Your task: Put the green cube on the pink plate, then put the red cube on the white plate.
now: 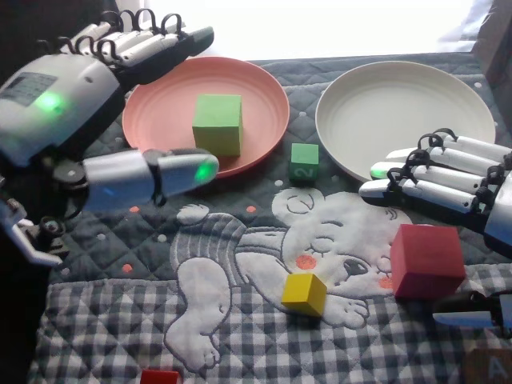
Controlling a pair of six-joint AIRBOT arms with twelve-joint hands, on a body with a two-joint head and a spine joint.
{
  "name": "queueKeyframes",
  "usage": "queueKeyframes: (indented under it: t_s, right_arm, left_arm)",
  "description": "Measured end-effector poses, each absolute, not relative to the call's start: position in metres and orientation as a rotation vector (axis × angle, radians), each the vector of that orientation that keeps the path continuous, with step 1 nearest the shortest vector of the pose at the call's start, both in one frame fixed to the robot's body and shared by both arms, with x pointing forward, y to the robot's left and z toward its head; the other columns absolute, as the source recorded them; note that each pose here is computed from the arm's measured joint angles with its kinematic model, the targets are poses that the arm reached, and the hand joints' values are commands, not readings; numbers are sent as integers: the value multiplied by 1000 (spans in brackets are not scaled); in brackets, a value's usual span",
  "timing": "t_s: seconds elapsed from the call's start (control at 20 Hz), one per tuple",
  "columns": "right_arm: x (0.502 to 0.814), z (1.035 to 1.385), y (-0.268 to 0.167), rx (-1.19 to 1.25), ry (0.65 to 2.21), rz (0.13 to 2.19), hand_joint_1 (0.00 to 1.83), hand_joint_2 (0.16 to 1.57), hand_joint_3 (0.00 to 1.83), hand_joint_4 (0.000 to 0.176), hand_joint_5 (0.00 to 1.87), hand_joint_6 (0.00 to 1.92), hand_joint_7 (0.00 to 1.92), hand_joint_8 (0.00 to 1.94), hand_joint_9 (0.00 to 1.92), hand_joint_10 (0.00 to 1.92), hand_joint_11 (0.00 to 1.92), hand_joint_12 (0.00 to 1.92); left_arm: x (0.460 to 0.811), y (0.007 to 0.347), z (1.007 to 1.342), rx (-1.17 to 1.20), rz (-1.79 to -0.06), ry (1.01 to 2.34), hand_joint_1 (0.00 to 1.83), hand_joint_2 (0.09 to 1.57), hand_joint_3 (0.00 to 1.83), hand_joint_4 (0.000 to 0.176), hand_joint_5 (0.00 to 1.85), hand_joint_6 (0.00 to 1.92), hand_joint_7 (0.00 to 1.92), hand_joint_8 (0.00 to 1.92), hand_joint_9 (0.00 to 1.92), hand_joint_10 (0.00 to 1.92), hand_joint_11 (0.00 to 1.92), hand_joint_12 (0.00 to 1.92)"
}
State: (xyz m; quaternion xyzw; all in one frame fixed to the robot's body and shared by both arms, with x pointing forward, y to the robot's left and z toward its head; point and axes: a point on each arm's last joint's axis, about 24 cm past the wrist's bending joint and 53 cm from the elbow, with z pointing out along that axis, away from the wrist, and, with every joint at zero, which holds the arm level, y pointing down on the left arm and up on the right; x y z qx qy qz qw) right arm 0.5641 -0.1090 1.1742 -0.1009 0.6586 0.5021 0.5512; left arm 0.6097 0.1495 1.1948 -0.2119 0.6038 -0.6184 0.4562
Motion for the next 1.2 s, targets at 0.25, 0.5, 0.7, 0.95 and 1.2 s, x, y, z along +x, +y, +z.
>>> queueKeyframes:
  t_s: [0.25, 0.5, 0.7, 0.95, 1.2]
  right_arm:
    - [567, 1157, -105, -242, 1611, 1172, 828, 963, 0, 0, 239, 209, 178, 19, 3, 430, 0, 1191]
    - [573, 1140, -102, -242, 1668, 1147, 968, 1013, 0, 0, 375, 357, 227, 19, 0, 581, 0, 1442]
    - [576, 1133, -98, -235, 1687, 1149, 1287, 1150, 0, 0, 572, 628, 518, 173, 162, 1158, 190, 1803]
    - [579, 1141, -95, -235, 1663, 1156, 1332, 1246, 0, 0, 816, 1270, 654, 1431, 629, 1624, 494, 1920]
    - [588, 1168, -94, -233, 1589, 1165, 1320, 1278, 0, 0, 773, 1356, 593, 1535, 553, 1674, 494, 1919]
  left_arm:
    - [588, 154, 1213, -483, -1574, 1408, 481, 1040, 1, 90, 256, 2, 305, 16, 298, 50, 0, 1293]
    - [585, 155, 1216, -478, -1585, 1387, 468, 1083, 5, 31, 287, 4, 322, 6, 320, 34, 0, 1386]
    - [584, 155, 1216, -478, -1586, 1387, 504, 1103, 4, 39, 290, 2, 337, 4, 317, 20, 0, 1331]
    - [585, 157, 1213, -488, -1579, 1391, 493, 1143, 5, 30, 287, 2, 339, 4, 319, 10, 0, 1305]
    - [585, 162, 1211, -503, -1570, 1386, 486, 1147, 1, 35, 296, 2, 307, 0, 318, 5, 0, 1294]
